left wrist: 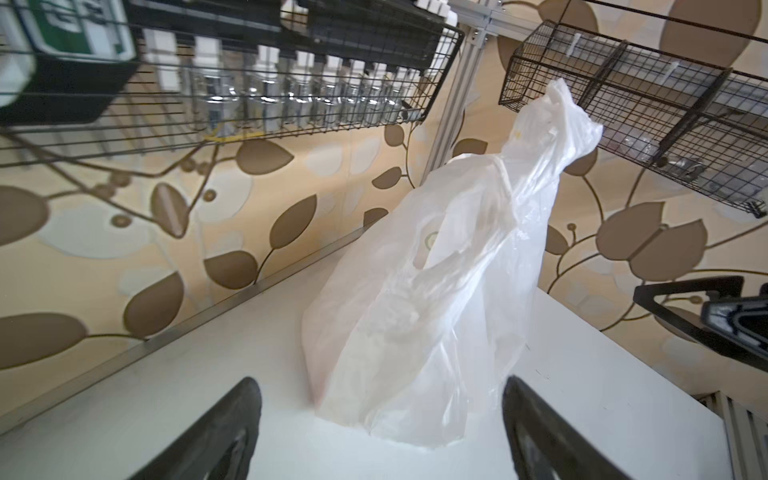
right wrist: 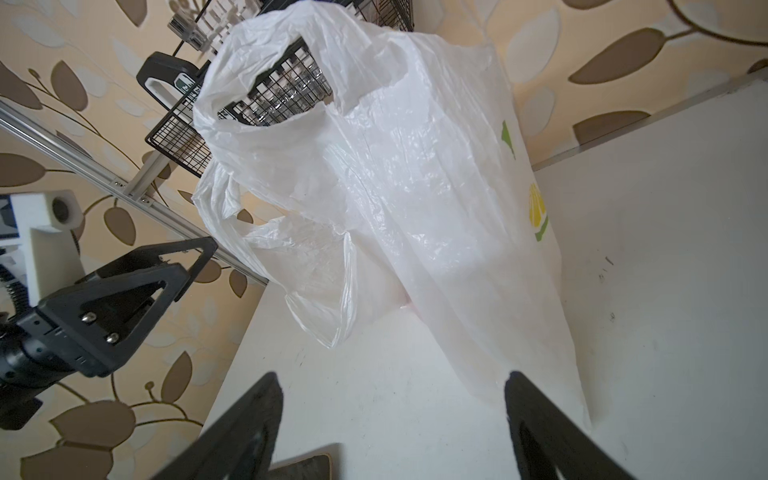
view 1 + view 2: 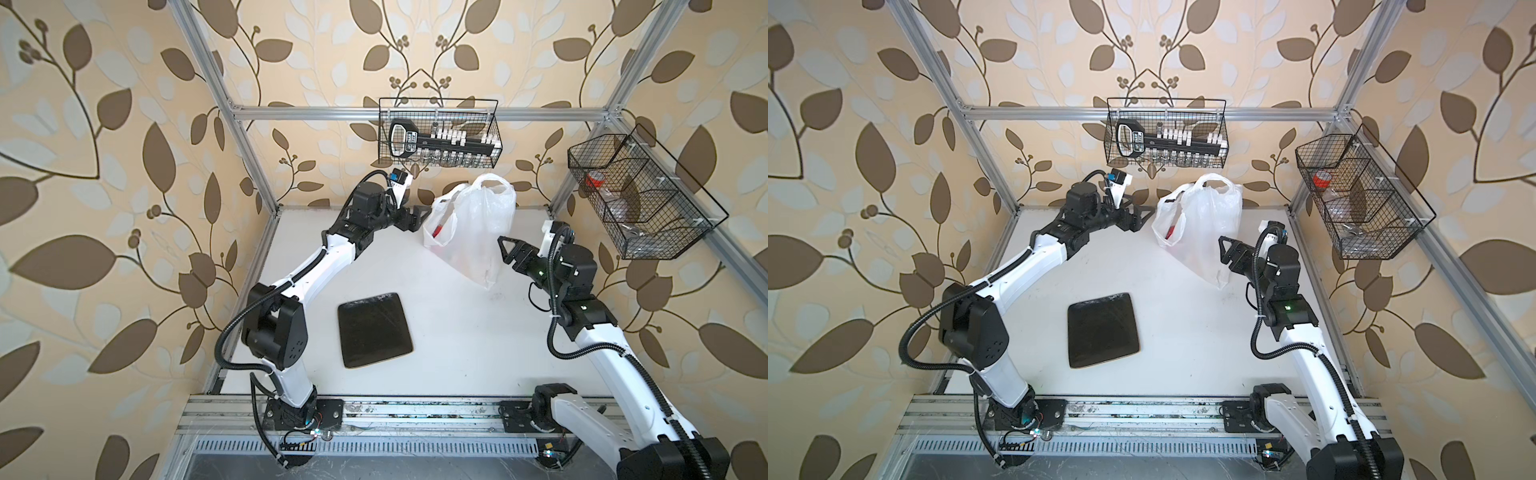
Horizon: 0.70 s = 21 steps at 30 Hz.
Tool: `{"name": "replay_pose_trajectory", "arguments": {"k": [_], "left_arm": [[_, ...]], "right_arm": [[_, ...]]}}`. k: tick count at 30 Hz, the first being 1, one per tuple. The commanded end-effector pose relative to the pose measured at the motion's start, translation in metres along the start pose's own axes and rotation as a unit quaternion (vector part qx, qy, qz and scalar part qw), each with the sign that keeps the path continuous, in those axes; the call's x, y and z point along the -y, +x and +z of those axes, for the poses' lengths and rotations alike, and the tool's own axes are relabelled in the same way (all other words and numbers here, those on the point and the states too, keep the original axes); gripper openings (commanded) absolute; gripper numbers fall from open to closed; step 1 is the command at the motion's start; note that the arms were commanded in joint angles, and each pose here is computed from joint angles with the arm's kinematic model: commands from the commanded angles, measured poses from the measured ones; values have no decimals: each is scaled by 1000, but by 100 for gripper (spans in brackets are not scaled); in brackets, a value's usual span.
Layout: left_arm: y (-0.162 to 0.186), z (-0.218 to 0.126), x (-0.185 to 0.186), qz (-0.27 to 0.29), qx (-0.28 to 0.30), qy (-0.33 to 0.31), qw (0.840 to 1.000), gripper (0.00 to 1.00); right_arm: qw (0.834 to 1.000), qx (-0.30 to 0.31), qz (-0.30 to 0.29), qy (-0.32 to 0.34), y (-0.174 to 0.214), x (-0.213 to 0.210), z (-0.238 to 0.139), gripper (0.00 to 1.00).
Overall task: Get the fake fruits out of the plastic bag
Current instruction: 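Raise both grippers and reach toward the top of the white plastic bag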
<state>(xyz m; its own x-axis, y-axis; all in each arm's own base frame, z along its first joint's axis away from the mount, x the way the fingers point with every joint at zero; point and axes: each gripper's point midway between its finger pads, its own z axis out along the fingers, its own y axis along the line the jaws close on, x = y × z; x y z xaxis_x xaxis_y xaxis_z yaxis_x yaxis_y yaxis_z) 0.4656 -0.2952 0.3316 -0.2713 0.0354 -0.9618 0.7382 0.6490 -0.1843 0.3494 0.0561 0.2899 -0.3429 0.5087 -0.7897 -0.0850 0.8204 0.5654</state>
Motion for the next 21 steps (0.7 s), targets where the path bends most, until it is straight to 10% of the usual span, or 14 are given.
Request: {"name": "replay_pose_trajectory", "arguments": {"k": [1, 8, 17, 21], "left_arm": [[-36, 12, 27, 61, 44, 58, 996, 87], [-43, 41, 31, 59, 59, 91, 992, 68], [-47, 41, 34, 32, 75, 99, 992, 1], [-50, 27, 43, 10, 89, 97, 991, 0]], "right_arm": [[1000, 8, 3, 0, -5, -4, -9, 84], [1000, 23, 2, 9, -11, -5, -20, 83], [999, 17, 8, -34, -43, -42, -5, 78], [998, 21, 21, -59, -66, -73, 11, 77]]}}
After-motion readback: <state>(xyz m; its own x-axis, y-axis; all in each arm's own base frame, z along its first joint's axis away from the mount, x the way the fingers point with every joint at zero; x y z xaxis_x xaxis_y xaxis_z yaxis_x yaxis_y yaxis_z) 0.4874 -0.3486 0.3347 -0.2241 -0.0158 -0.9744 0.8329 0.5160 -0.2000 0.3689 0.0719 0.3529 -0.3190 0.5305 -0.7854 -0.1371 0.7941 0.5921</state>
